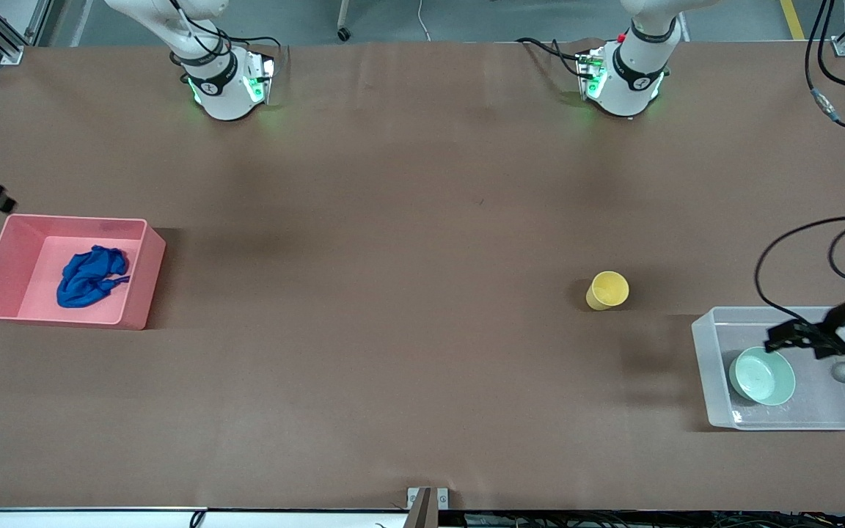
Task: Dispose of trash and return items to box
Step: 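Move the left gripper from the box to the yellow cup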
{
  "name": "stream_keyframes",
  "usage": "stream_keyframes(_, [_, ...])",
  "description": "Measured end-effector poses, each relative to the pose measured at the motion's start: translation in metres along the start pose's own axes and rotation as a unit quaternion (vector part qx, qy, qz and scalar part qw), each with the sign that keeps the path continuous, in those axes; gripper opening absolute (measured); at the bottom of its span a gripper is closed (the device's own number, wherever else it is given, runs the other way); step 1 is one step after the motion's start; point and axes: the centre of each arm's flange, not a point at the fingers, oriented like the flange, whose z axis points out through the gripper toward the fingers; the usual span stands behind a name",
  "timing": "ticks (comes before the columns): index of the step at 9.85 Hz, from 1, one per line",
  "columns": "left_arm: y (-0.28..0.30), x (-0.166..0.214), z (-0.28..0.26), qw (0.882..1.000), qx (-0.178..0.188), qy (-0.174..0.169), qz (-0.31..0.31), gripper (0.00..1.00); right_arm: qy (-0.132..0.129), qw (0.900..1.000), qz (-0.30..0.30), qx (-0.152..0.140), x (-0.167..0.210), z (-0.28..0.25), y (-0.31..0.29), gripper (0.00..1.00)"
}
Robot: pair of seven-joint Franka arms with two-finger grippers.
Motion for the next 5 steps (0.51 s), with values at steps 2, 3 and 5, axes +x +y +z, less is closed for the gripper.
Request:
stream_keyframes(2, [0.045, -0.019, 0.019, 0.999, -0.016, -0.031, -0.014, 0.90, -0.001, 1.000, -0.007, 0.001, -0.009, -0.008, 0.000, 1.00])
stream_keyframes(3, [0.064, -0.030, 0.031, 0.998, -0.021, -0.048, -0.016, 0.90, 0.000, 1.000, -0.020, 0.000, -0.007, -0.006, 0.000, 1.00])
stream_keyframes(5, [0.093, -0.049, 0.055, 0.997, -0.027, -0.069, -0.017, 0.89, 0.013, 0.999, -0.050, 0.001, -0.006, -0.015, 0.002, 1.00])
